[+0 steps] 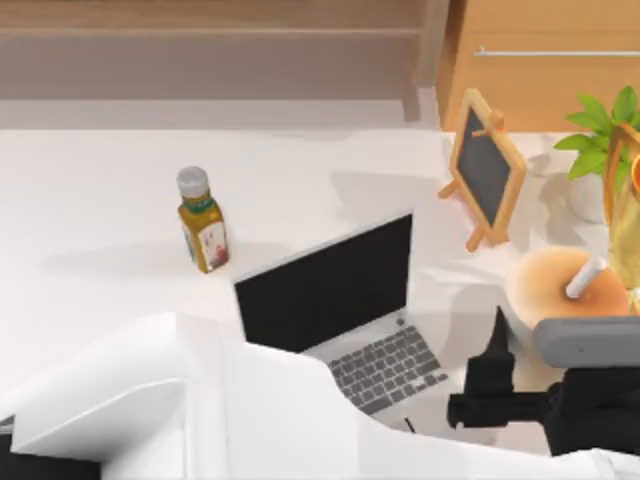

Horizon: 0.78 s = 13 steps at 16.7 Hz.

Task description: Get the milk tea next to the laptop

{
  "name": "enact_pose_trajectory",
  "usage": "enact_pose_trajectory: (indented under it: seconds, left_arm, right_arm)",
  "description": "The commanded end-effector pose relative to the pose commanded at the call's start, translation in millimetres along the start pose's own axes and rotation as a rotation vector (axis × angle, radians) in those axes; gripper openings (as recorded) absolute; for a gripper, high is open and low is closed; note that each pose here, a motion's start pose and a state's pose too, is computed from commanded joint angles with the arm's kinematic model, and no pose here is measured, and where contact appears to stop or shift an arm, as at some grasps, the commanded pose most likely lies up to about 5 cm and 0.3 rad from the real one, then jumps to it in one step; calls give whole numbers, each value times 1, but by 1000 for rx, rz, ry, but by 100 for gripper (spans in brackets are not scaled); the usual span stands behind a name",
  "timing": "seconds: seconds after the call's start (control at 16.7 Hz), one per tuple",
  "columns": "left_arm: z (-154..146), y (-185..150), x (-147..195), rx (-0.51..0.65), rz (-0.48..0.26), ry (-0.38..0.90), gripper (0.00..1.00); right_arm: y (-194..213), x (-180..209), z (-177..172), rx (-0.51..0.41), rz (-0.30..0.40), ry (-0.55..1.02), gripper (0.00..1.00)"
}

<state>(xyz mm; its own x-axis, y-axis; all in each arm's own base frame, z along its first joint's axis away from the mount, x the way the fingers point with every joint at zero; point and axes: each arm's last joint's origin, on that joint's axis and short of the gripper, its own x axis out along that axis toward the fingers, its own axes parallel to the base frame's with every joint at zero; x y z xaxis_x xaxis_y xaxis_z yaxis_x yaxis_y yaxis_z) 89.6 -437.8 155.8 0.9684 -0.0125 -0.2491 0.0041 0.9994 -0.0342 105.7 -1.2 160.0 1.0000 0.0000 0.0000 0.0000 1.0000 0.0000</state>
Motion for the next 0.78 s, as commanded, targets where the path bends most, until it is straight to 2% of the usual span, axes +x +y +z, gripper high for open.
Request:
enact_pose_trajectory:
  seconds: [0.36,0.78]
  left_arm:
    - [1,-3,10,-73,1,1,0]
    - [1,-7,0,-102,-7,-45,0]
  right_arm:
    - [0,0,0,0,0,0,100]
    - [0,0,0,0,0,0,100]
